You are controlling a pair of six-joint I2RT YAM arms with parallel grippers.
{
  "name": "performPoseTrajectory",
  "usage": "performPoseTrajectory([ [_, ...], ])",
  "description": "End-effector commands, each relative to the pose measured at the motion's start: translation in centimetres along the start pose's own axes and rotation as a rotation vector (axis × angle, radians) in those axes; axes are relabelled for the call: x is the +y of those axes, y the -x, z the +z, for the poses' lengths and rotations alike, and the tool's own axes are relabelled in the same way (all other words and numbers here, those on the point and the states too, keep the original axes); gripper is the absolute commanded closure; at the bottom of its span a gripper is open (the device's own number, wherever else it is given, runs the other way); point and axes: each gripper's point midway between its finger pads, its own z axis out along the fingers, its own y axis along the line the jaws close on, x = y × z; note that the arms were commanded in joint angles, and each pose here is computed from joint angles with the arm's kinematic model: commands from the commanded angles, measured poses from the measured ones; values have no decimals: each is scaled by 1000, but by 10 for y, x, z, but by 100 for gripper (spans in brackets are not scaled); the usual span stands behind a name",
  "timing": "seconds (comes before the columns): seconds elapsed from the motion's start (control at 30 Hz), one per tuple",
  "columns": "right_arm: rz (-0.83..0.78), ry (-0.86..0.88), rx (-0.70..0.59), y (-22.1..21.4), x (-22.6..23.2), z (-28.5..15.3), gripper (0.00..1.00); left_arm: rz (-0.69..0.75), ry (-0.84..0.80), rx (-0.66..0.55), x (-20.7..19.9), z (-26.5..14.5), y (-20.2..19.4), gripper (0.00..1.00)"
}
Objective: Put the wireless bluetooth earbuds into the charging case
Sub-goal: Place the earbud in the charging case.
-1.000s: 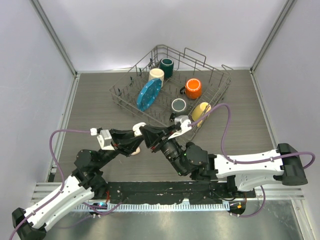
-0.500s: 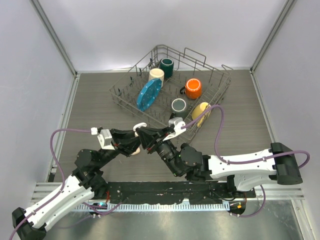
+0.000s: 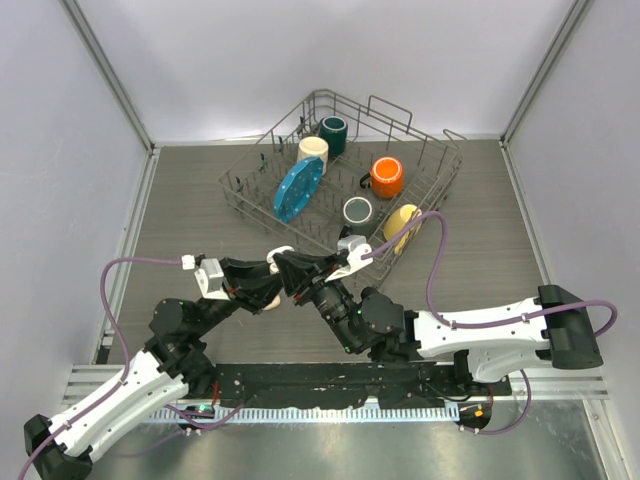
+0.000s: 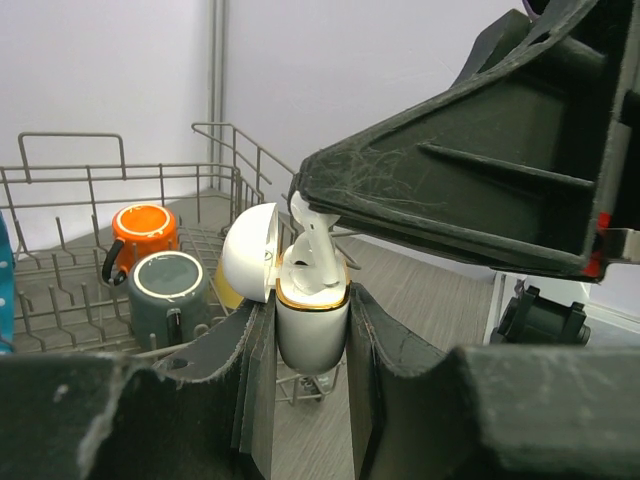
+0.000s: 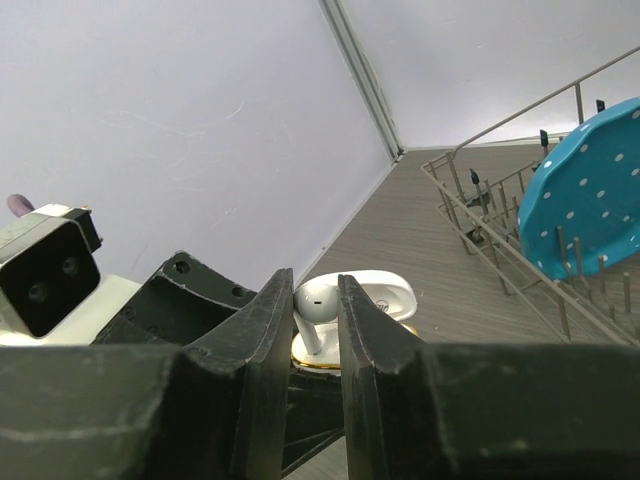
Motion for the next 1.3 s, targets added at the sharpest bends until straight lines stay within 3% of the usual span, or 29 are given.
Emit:
performPoseTrajectory([
  [0.0, 52, -27, -60, 24, 1, 5, 99, 13, -33, -92, -8, 2, 27, 100],
  [0.8, 54, 3, -30, 11, 10, 10, 99, -5, -37, -95, -9, 6, 28, 100],
  [1.27, -13, 38, 110, -26, 11, -10, 99, 32, 35, -152, 4, 3, 40, 100],
])
